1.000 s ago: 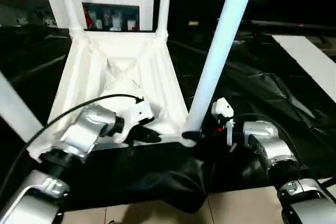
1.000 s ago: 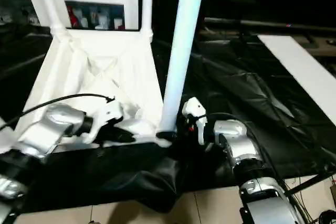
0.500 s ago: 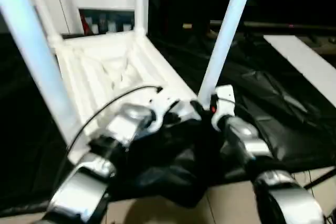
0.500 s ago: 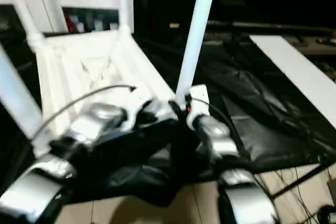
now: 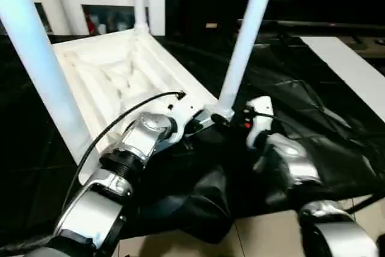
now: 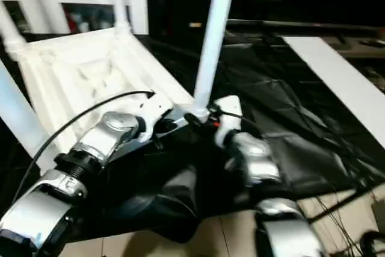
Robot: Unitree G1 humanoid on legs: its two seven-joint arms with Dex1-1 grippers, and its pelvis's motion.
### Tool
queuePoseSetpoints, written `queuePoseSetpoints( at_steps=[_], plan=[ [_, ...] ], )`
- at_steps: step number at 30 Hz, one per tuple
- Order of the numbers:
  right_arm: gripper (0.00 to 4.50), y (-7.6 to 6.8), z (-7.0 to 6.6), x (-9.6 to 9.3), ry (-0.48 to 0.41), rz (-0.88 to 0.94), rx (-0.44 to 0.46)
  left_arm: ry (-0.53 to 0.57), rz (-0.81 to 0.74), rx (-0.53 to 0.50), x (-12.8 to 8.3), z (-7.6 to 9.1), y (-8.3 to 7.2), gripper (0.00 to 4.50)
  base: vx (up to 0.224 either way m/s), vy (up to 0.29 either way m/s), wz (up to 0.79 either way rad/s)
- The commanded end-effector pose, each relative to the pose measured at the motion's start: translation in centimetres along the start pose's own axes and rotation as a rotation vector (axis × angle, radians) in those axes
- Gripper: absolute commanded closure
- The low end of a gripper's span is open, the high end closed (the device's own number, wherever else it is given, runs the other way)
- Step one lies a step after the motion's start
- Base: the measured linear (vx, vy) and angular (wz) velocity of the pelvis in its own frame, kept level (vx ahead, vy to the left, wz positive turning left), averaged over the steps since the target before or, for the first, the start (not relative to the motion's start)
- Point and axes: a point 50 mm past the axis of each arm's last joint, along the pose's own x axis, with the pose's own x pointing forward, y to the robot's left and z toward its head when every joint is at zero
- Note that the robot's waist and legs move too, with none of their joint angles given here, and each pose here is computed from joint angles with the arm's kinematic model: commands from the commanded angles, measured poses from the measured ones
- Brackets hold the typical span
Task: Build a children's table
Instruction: Rotate leg to tighten
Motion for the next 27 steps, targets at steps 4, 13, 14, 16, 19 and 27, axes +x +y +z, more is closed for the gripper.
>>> queuePoseSetpoints(
  at_steps=[4,13,14,16,19,27],
  plan=[
    [0.56,-0.8,-0.1,-2.9,0.038,0.114,-0.041,-0.037,-0.086,-0.007,-0.2,-1.1,-0.9,4.50,0.000,0.000,0.00],
    [0.51,0.9,0.2,-1.4,0.027,0.198,-0.036,-0.114,-0.097,-0.069,-2.1,0.0,-0.1,3.43,0.000,0.000,0.00],
    [0.51,1.1,0.2,-1.3,0.027,0.213,-0.036,-0.123,-0.094,-0.072,-2.2,0.1,-0.1,3.32,0.000,0.000,0.00],
    [0.51,1.4,0.3,-1.2,0.027,0.232,-0.036,-0.138,-0.104,-0.075,-2.6,0.4,-0.1,3.14,0.000,0.000,0.00],
    [0.51,1.5,0.5,-0.8,0.013,0.225,-0.037,-0.154,-0.134,-0.078,-3.4,0.6,-0.2,2.97,0.000,0.000,0.00],
    [0.51,1.9,1.5,1.0,-0.034,0.191,-0.042,-0.087,-0.312,-0.045,-6.1,-0.3,-1.8,2.30,0.000,0.000,0.00]
  ],
)
